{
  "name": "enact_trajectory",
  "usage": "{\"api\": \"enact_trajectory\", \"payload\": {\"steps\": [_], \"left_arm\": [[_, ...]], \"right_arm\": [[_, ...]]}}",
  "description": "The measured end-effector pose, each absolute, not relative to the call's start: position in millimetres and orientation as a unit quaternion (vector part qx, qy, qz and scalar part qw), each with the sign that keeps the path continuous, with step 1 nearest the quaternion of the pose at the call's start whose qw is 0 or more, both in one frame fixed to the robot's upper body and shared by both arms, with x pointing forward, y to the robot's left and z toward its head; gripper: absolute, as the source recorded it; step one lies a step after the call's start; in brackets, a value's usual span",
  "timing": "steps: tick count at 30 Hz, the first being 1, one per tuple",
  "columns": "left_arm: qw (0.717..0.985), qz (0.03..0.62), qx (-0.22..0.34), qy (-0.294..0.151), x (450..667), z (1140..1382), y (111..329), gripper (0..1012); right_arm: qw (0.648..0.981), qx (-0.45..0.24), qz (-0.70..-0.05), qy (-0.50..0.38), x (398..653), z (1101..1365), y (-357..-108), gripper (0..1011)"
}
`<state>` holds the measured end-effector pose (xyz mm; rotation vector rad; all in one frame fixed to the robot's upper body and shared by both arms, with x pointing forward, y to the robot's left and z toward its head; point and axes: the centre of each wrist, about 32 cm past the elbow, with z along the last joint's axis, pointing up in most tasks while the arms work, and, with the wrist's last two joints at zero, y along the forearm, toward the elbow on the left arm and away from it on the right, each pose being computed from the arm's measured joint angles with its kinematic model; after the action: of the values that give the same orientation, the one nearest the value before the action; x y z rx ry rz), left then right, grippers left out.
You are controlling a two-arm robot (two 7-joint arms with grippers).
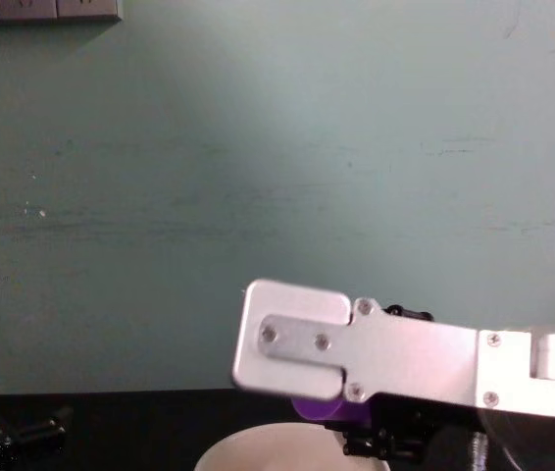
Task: Pick up the cup and pour the mung beans from the cup into the bowl.
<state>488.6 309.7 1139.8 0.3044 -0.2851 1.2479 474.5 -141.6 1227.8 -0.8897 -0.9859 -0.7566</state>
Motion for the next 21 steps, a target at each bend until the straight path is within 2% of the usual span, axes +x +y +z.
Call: {"api": "enact_trajectory", "payload": {"steps": [21], "left_arm": [[0.791,0.58,0.141,-0.133,488.6,1139.8,309.7,1000]], "right_arm": [[0.673,-0.445,-0.308,-0.504,474.8,1224.0,-124.1,715]]}}
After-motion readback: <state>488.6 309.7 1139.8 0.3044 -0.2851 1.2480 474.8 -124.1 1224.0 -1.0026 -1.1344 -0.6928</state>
